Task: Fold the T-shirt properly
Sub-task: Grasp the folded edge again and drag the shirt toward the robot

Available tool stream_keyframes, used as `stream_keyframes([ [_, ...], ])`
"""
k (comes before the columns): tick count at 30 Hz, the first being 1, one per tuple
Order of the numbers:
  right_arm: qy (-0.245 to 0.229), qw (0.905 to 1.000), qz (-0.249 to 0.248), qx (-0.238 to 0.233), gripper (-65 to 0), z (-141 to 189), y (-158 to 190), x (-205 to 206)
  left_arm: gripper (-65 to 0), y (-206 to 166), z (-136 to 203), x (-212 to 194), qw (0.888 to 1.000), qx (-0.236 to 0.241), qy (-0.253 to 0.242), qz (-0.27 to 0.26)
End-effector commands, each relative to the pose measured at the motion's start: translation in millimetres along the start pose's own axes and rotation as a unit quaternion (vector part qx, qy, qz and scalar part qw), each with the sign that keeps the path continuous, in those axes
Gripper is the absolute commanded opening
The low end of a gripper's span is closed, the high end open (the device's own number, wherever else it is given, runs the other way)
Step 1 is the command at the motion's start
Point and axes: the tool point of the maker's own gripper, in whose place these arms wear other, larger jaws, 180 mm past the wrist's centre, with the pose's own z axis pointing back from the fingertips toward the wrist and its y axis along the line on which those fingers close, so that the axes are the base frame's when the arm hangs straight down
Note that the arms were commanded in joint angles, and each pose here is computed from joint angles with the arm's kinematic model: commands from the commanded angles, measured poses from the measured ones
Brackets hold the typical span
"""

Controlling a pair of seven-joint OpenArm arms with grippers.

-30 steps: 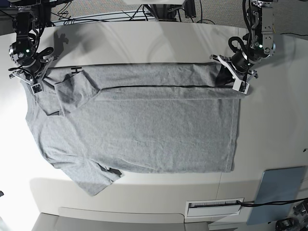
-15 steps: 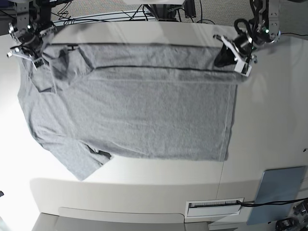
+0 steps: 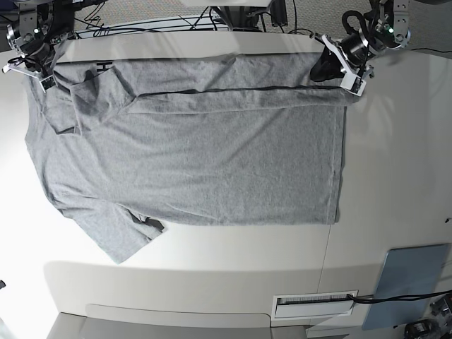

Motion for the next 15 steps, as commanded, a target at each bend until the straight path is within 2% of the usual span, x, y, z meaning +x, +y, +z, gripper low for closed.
stream_keyframes([
  [1, -0.021, 0.9996, 0.010, -0.015, -65.0, 7, -11, 12, -65.0, 10, 8, -49, 0.993, 0.029, 0.114, -0.031],
  [5, -0.081, 0.9961, 0.018, -0.030, -65.0, 25, -16, 49, -65.0, 22, 8, -47, 0.991, 0.058, 0.115, -0.040],
  [8, -0.115, 0.9918, -0.005, -0.055, -65.0, 28, -30, 71, -65.0, 35, 6, -37, 0.989, 0.087, 0.104, -0.053],
  [12, -0.126, 0.9900, -0.043, -0.046, -65.0, 18, -38, 82, -65.0, 42, 4, -30, 0.987, 0.101, 0.103, -0.066],
  [15, -0.107, 0.9913, -0.063, -0.043, -65.0, 2, -44, 73, -65.0, 45, 4, -30, 0.986, 0.105, 0.111, -0.071],
])
